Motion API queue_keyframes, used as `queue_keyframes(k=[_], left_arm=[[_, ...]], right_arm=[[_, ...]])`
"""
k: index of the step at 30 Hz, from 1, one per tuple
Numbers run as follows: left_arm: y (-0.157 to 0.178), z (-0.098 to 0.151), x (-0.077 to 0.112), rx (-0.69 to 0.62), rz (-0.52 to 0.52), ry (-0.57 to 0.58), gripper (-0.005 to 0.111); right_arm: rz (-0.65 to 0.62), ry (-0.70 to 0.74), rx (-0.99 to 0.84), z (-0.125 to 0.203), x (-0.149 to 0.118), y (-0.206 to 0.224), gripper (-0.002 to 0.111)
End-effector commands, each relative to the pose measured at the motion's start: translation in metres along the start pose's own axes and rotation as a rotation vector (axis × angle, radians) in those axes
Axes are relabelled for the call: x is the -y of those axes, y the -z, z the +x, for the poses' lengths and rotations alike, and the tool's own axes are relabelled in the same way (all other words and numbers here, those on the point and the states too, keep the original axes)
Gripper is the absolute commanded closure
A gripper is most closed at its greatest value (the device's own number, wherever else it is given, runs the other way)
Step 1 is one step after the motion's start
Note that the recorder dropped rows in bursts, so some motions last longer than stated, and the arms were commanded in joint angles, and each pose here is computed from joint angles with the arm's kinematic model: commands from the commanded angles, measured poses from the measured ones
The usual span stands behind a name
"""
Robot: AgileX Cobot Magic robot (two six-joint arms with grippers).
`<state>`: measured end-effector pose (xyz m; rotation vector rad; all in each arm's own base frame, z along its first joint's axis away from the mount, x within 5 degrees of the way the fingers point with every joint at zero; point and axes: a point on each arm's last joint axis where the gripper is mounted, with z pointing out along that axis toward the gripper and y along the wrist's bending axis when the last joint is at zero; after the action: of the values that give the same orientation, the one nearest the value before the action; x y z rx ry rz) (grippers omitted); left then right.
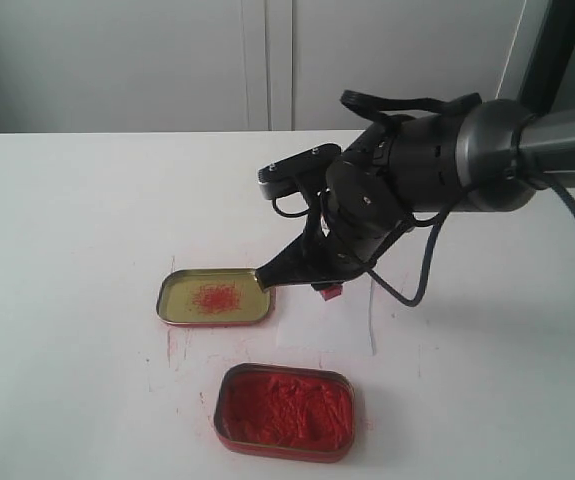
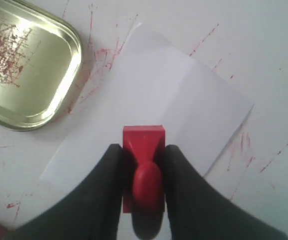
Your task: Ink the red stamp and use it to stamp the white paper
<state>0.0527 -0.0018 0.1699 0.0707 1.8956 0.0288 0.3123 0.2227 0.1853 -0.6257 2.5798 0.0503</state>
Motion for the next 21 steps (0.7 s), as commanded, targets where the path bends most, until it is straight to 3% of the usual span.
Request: queue_keyframes(k=[1, 8, 21], left_arm=[[0.000, 0.000, 0.000, 0.003, 0.006, 0.008, 0.107], [0.000, 0.000, 0.000, 0.003, 0.006, 0.008, 0.107], [0.000, 0.000, 0.000, 0.003, 0.006, 0.008, 0.107]], right_arm=[[0.007, -0.029, -0.002, -0.002, 0.004, -0.005, 0.108], [0.010, -0.038, -0.021, 0.001, 0.004, -0.014, 0.108], [-0.018, -0.204, -0.048, 0.001, 0.022, -0.018, 0.108]])
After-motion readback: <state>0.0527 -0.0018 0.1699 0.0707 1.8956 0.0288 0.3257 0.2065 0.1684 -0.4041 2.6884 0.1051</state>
